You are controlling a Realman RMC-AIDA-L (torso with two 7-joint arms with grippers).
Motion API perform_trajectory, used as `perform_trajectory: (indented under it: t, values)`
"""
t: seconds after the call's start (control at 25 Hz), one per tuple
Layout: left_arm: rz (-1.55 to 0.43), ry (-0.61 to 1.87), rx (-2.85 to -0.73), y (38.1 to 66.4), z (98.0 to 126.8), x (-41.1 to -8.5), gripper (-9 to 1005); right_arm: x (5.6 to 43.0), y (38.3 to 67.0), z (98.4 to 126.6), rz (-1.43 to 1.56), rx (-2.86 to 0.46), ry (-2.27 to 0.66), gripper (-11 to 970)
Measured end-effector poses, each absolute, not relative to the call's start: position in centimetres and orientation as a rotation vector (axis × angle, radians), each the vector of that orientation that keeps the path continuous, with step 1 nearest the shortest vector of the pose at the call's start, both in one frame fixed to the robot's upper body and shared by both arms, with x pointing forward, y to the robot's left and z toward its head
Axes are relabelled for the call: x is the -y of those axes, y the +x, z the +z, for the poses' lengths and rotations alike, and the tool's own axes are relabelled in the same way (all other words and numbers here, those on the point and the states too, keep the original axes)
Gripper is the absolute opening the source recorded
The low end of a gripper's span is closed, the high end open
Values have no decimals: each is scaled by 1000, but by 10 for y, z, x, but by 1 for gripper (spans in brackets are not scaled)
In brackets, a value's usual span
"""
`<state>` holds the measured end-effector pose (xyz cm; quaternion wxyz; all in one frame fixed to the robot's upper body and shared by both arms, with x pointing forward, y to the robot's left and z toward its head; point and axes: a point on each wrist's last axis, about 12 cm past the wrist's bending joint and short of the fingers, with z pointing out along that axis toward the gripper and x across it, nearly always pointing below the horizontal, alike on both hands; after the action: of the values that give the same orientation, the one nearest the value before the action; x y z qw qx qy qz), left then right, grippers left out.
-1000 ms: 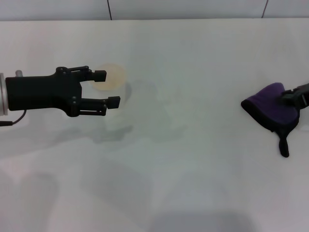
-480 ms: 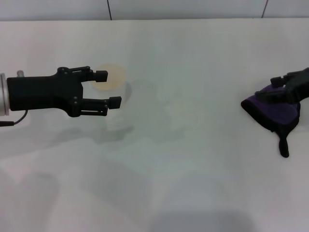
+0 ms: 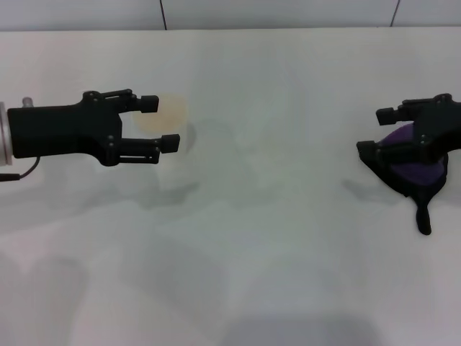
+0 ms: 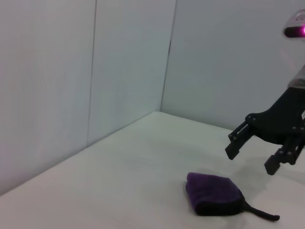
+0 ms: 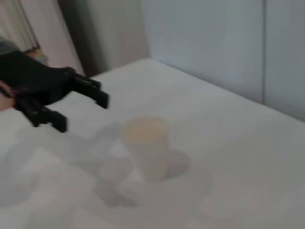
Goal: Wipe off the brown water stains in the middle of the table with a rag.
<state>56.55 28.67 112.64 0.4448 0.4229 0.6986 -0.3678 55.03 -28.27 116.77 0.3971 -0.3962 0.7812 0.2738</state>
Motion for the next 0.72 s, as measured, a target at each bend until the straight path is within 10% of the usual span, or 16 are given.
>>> perform_trajectory:
  t: [0.72]
  values:
    - [-927,1109,-1712,563,1132,-289,857,249,573,1160,787,-1841,-1134,754]
